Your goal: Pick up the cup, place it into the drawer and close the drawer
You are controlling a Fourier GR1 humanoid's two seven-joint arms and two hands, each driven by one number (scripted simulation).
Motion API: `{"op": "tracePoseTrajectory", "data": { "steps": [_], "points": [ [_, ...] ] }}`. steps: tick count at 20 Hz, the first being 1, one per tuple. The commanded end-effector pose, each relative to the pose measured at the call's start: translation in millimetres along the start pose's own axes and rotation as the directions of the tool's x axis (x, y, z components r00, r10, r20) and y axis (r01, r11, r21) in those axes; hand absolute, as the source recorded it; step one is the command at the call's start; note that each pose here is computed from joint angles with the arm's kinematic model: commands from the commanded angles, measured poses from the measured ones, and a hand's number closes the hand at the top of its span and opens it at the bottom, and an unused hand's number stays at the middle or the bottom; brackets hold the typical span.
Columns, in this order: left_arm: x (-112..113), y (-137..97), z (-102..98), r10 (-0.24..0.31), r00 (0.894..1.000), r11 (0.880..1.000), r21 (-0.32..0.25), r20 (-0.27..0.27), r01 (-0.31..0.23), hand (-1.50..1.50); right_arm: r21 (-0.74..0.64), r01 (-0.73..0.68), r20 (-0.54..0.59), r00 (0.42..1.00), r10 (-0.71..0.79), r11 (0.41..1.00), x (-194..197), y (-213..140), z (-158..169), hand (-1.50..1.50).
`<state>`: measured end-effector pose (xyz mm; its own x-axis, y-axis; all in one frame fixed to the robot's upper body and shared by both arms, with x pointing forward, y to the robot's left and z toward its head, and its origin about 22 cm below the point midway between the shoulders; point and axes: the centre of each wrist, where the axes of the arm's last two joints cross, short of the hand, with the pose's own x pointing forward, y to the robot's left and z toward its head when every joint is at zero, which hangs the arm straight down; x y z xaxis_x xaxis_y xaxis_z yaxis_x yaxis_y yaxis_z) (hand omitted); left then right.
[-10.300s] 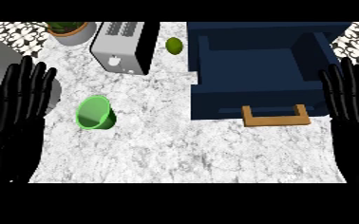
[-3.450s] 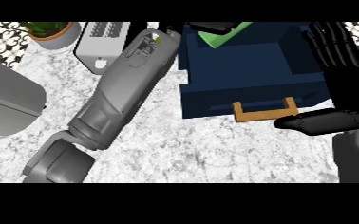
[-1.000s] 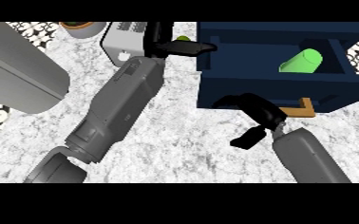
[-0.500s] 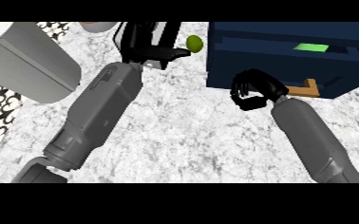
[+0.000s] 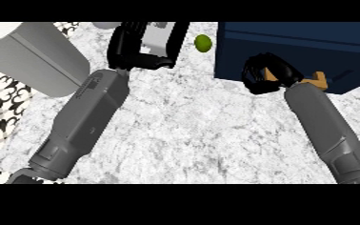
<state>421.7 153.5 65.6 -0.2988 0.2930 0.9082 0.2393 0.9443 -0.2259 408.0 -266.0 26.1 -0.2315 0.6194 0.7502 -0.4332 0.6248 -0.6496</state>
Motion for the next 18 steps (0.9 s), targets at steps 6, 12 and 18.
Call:
{"op": "tracePoseTrajectory", "data": {
  "steps": [6,12,18],
  "points": [
    [-0.5,2.5,8.2,0.009,1.000,0.999,-0.053,0.005,-0.008,-1.50,-0.225,-0.024,-0.026,0.999,0.018,0.974,29.3,-85.5,0.0,1.50],
    [-3.0,0.8,11.2,0.042,0.999,0.997,-0.066,-0.010,-0.042,-1.50,-0.213,0.004,0.018,1.000,0.000,0.977,35.7,-102.9,6.8,1.50],
    [-0.8,13.1,15.5,0.040,0.999,0.997,-0.069,-0.008,-0.040,-1.50,-0.208,0.034,0.028,0.999,-0.029,0.978,30.1,-111.3,18.5,1.50]
  ]
}}
